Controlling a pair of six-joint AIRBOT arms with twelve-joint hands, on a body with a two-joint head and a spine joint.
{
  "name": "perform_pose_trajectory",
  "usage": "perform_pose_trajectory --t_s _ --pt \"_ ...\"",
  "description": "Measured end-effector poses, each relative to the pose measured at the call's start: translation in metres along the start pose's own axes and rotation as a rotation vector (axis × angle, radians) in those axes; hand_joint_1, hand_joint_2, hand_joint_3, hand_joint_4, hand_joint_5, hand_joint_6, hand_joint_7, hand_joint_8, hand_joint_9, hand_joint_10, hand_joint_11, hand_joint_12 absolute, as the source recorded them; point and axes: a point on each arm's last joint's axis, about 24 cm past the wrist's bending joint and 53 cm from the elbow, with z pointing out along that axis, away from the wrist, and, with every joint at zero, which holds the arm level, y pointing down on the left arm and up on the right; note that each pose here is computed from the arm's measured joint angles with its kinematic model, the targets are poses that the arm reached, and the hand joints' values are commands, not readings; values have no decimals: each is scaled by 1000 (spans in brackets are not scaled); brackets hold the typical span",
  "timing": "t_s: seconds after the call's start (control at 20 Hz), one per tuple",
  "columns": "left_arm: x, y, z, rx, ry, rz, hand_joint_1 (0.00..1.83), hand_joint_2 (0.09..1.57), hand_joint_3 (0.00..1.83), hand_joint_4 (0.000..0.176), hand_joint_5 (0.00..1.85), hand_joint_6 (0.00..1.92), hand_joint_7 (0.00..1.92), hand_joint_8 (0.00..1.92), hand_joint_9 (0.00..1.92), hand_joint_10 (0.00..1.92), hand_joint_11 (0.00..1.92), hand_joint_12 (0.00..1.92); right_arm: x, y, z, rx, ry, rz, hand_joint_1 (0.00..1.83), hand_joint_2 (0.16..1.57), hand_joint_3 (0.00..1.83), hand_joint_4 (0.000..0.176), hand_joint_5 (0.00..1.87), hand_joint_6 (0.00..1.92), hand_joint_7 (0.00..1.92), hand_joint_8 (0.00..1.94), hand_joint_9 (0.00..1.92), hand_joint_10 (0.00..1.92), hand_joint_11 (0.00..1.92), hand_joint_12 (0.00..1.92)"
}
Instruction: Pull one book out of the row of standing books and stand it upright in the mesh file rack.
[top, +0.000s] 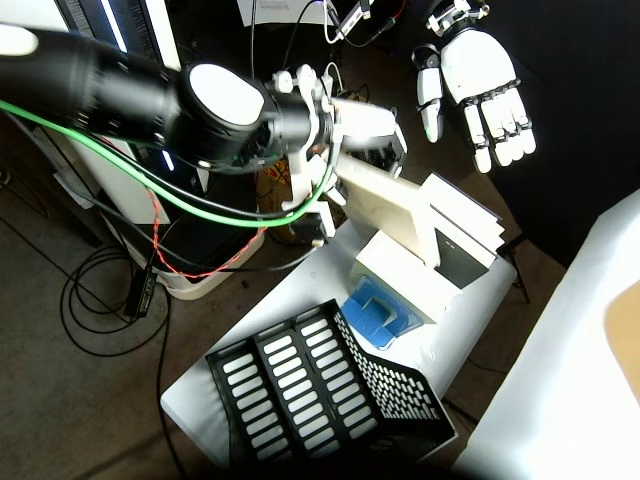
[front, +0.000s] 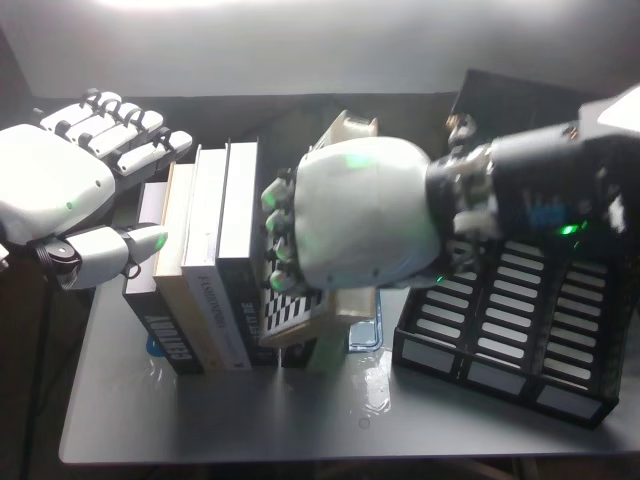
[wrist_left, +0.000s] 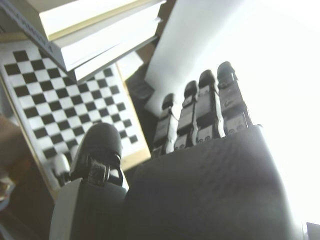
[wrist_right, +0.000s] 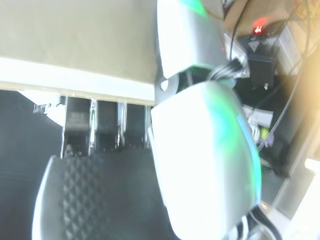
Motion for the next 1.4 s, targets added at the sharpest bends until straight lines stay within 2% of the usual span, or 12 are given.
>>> perform_pose_trajectory --t_s 0.1,0.35,0.4,0.45,0.65,0.7,0.75,0.8,0.85,0.95,1.15,1.4 --pt "1 0 0 -2 3 -1 0 1408 0 96 1 0 0 0 0 0 0 0 -6 -7 -11 7 -3 13 1336 1255 11 0 604 1251 748 1491 730 1687 762 1917" --pt "1 1 0 -1 4 1 0 1459 2 71 7 3 0 0 0 0 0 0 -24 -11 -23 3 -10 1 1339 1236 2 0 625 1376 803 1332 722 1560 675 1796" --pt "1 1 0 -1 4 -2 0 1481 12 50 45 19 0 0 0 0 0 0 -26 -10 -25 -1 -10 3 1341 1227 0 0 678 1353 795 1312 733 1539 625 1802" --pt "1 1 1 -4 5 -5 0 1475 8 56 46 19 0 0 0 0 0 0 -27 -10 -26 -5 -10 6 1351 1202 0 0 729 1284 854 1229 770 1470 604 1736" --pt "1 1 1 -3 6 -5 15 1482 7 48 61 24 0 0 0 0 0 0 -40 -10 -37 -16 -21 24 1344 1227 4 0 645 1243 807 1349 755 1573 721 1811" --pt "0 1 1 -3 5 -5 0 1471 0 67 51 18 0 0 0 0 0 0 -43 -11 -39 -14 -19 9 1342 1231 0 0 667 1250 818 1327 716 1618 654 1834" --pt "0 1 1 -3 5 -5 0 1464 0 62 48 16 0 0 0 0 0 0 -46 -12 -41 -12 -19 11 1340 1238 2 0 662 1230 804 1362 692 1658 625 1882" --pt "0 1 1 -2 5 -5 0 1464 0 58 37 11 0 0 0 0 0 0 -48 -12 -43 -10 -18 7 1242 1234 0 0 708 1176 840 1484 860 1648 764 1878" --pt "1 1 1 -1 6 -3 0 1464 0 58 37 11 0 0 0 0 0 0 -52 -12 -47 -8 -19 6 1242 1234 0 0 708 1176 840 1484 860 1648 764 1878" --pt "0 1 1 -2 5 -4 0 1457 0 40 37 16 0 0 0 0 0 0 -67 -18 -57 10 -42 3 1322 1273 6 0 596 1290 693 1509 712 1713 748 1885" --pt "1 1 1 -1 5 -8 0 1473 2 42 43 18 0 0 0 0 0 0 -84 -33 -79 62 -49 -11 1324 1272 0 0 608 1416 709 1488 671 1628 590 1851" --pt "0 1 1 0 4 -16 0 1461 0 43 50 18 0 0 0 0 0 0 -102 -25 -97 55 -57 -19 1323 1284 1 0 560 1413 706 1501 670 1693 622 1905"
